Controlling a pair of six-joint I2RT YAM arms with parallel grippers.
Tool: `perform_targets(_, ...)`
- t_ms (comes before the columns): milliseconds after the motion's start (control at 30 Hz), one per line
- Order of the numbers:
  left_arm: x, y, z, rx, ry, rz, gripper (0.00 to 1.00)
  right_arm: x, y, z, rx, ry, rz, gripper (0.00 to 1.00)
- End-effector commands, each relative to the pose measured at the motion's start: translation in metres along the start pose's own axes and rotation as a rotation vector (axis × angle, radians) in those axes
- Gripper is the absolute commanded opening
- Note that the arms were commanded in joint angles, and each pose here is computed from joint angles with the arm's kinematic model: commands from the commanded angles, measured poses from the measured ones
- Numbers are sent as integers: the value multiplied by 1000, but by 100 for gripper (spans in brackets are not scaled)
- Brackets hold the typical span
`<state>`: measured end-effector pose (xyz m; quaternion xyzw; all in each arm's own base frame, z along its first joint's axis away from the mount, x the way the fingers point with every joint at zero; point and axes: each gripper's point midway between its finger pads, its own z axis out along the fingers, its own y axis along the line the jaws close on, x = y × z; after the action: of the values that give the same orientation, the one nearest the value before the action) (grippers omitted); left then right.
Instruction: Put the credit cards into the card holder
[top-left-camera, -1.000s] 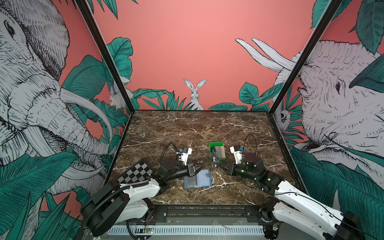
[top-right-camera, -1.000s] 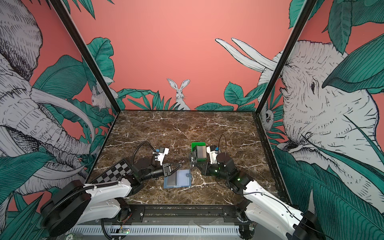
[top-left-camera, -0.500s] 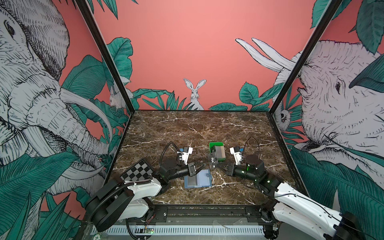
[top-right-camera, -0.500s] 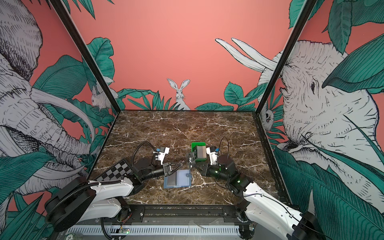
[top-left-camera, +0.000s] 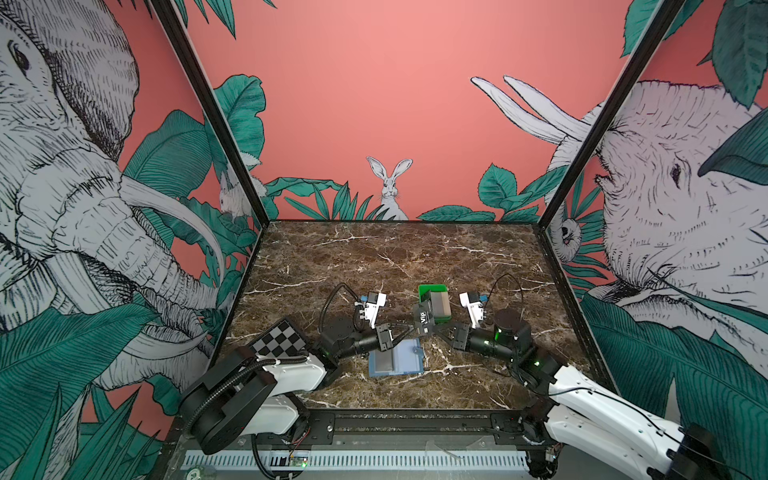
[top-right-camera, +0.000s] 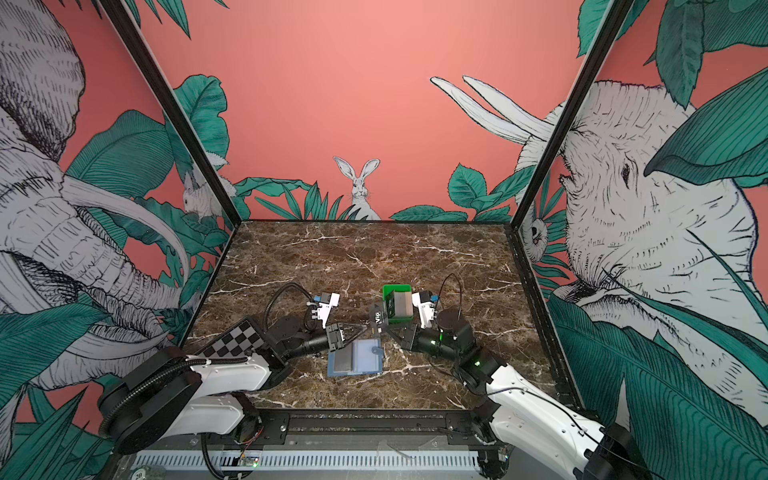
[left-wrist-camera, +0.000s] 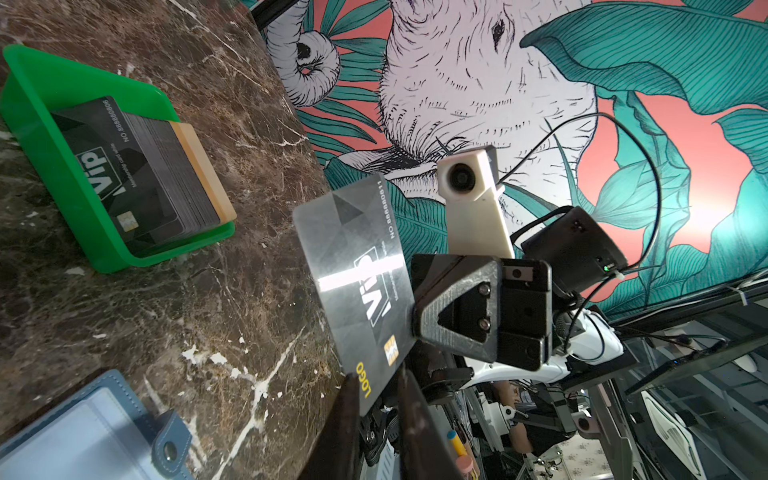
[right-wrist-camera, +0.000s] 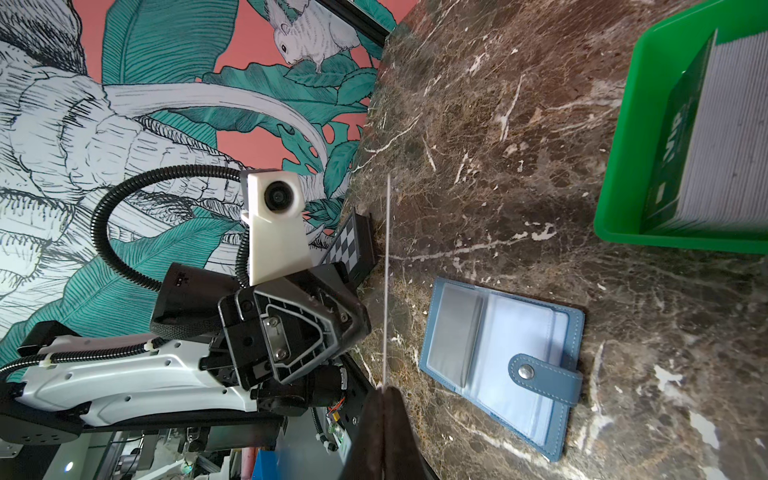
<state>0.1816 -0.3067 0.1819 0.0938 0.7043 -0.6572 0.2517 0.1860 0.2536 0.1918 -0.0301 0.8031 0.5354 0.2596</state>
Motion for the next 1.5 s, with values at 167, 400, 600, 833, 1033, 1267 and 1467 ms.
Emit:
perform_targets(167, -7, -14, 1, 56, -14, 13, 23, -4, 18, -4, -79, -26, -14, 0)
perform_targets(400, -10, -19, 3, 77, -16, 8, 24, -4, 21, -5, -96, -26, -6, 0)
perform_targets(600, -13, -24, 6, 93, -15, -5, 24, -2, 23, -4, -119, -16, 2, 0)
perform_targets(833, -10, -30, 7, 125, 14, -24, 22, 1, 20, 0, -134, -6, 18, 0)
perform_targets(1033, -10, -28, 9, 135, 11, -40, 20, 3, 14, 2, -120, -3, 24, 0)
perform_targets(1267, -8, -25, 10, 129, 16, -47, 13, 4, 9, 1, -94, -9, 23, 0)
perform_targets(1467, -8, -25, 9, 130, 18, -46, 10, 6, 0, 2, -57, -1, 26, 0)
